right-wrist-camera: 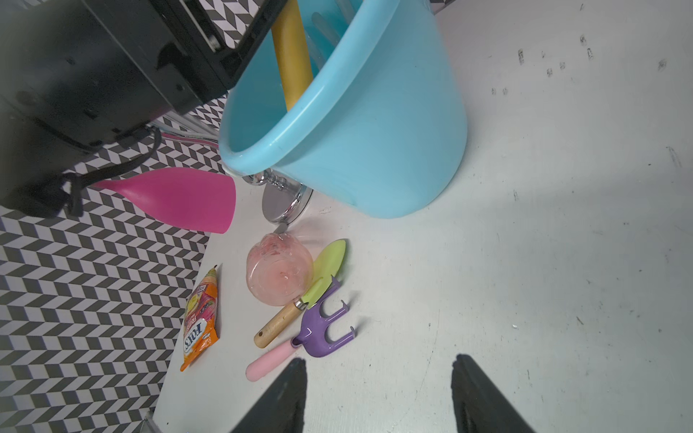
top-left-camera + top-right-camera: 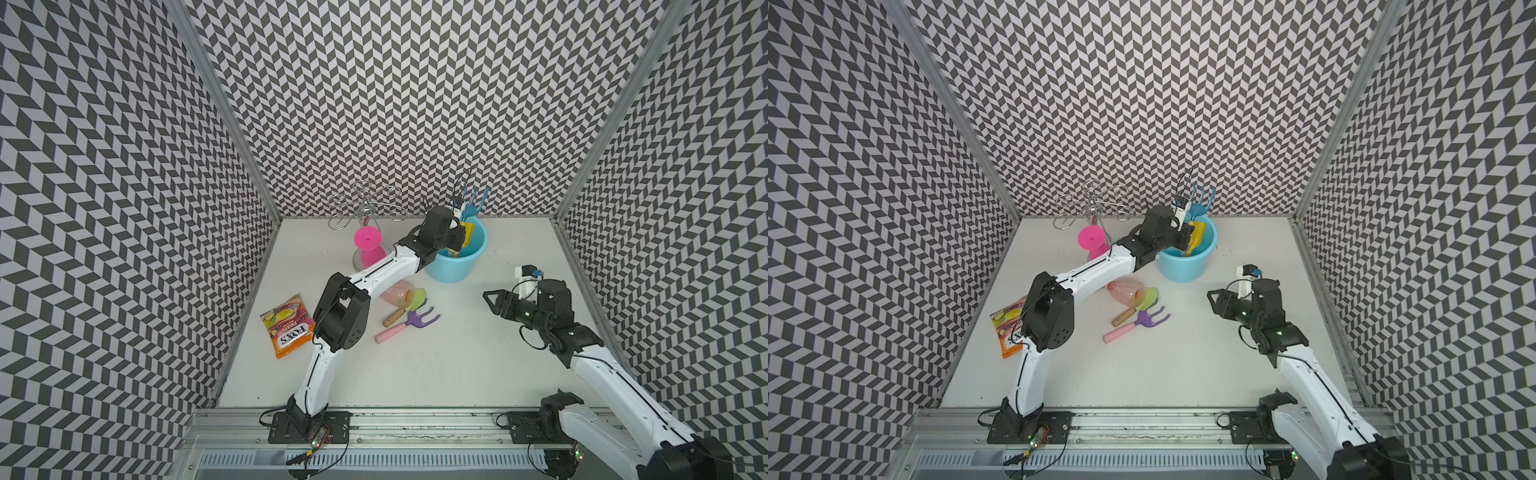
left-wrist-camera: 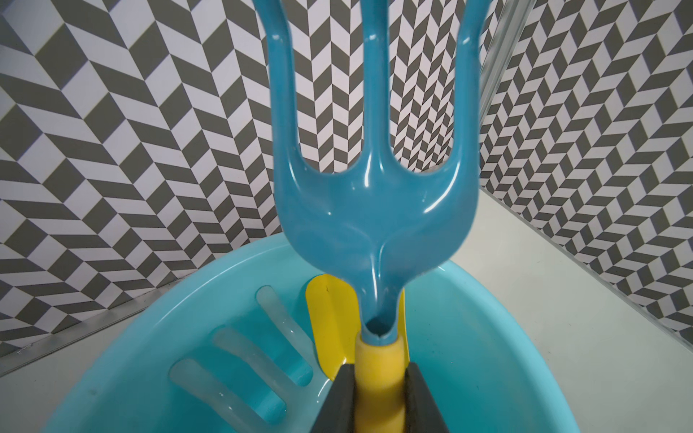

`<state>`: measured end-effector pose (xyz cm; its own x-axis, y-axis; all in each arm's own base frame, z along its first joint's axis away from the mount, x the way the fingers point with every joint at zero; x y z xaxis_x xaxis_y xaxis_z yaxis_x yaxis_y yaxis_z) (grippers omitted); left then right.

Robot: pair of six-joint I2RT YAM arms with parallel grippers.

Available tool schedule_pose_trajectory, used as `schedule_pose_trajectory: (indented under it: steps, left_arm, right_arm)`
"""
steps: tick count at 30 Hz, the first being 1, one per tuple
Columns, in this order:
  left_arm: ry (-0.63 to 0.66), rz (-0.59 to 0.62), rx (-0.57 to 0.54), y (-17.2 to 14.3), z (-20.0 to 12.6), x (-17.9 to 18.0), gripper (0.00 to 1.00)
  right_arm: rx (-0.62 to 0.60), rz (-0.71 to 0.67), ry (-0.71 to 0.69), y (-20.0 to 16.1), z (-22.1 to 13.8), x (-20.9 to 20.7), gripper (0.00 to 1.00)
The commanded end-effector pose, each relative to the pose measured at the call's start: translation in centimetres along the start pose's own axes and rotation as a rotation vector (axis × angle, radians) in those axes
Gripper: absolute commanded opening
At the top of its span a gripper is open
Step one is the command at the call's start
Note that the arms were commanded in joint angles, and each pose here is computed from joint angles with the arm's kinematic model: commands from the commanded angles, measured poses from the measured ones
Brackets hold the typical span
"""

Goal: Organize the gardening tools
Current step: Place the gardening tool in the container.

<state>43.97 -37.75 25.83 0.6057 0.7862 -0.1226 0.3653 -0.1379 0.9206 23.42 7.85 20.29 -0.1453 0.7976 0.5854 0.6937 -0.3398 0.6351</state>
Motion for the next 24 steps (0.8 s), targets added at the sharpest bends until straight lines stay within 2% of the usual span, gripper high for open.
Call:
schedule_pose_trajectory:
  steps: [1,7,14,18,21,22,24]
  left_arm:
    - [-0.014,0.014,-0.040,0.8,0.6,0.2,0.00]
    - [-0.012,0.015,-0.013,-0.3,1.3,0.5,0.00]
    - [-0.013,0.014,0.011,-1.1,1.8,0.6,0.06]
    - [-0.006,0.014,0.006,-0.8,1.7,0.7,0.29]
    - [-0.006,0.014,-0.003,-0.3,1.4,0.6,0.43]
    - [-0.005,0.016,-0.003,-0.2,1.3,0.6,0.47]
    - [-0.005,0.019,-0.011,0.3,1.1,0.5,0.48]
  right_arm:
    - [-0.040,-0.022,-0.008,0.4,-0.4,0.0,0.63]
    - [-0.041,-0.022,-0.014,0.4,-0.5,0.0,0.63]
    - [-0.043,-0.018,-0.012,0.3,-0.5,-0.1,0.63]
    - [-0.040,-0.016,-0.010,0.3,-0.4,-0.1,0.63]
    - [-0.046,-0.019,-0.008,0.4,-0.5,0.0,0.63]
    - [-0.045,-0.019,-0.006,0.4,-0.5,0.0,0.63]
    - [-0.045,-0.017,-0.007,0.4,-0.5,0.0,0.63]
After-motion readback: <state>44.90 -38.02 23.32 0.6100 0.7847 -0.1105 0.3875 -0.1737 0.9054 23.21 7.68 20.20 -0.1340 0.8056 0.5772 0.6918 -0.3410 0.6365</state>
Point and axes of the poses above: each gripper's point midway between its finger pads, its own z axis out along the fingers, its own x axis along the line the jaws close on, y = z × x, the point moved 8 cm from there along -z, back along the fingers, and after that the axes turned 1 degree about -z, right-handed, at the moved point
